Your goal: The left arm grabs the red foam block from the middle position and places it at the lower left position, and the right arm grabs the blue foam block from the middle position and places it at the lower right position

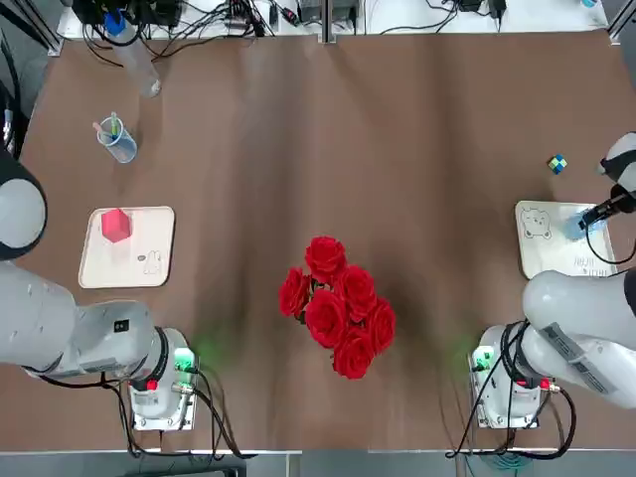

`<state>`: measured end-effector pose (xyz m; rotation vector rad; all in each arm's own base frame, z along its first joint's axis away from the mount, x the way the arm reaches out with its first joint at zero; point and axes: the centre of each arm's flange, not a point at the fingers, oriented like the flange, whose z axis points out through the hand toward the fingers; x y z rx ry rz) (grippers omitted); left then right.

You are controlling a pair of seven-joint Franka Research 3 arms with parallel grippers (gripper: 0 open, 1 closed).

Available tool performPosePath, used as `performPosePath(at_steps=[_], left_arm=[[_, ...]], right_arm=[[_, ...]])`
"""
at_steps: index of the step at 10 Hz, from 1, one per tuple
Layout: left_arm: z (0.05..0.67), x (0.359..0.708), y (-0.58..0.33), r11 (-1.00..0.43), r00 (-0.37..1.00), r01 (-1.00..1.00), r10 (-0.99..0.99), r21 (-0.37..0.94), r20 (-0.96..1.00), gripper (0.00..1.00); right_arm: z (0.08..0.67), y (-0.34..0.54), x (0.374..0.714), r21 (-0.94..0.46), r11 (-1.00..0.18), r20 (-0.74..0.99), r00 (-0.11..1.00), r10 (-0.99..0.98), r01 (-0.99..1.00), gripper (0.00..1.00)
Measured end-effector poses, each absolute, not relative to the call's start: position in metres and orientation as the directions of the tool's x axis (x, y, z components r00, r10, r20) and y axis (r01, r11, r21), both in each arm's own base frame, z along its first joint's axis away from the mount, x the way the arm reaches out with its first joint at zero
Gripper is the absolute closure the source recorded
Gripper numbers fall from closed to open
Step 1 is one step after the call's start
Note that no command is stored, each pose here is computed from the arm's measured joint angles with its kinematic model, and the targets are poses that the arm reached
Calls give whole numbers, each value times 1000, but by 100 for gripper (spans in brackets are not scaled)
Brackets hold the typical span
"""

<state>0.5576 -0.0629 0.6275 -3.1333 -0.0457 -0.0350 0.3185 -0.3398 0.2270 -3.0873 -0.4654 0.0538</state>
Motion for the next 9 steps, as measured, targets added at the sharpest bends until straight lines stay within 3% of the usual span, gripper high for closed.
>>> performPosePath(at_steps=[2,4,9], left_arm=[[632,558,-61,-999,999,32,32,-6,33,0],[634,557,-65,-1000,999,25,25,-6,38,0],[635,558,-62,-999,999,32,32,-6,39,0]], right_arm=[[227,-340,319,-26,-955,-32,954,298,297,0],[245,-340,344,-17,-942,-28,942,334,334,0],[443,-296,505,-4,-903,-28,903,429,429,0]])
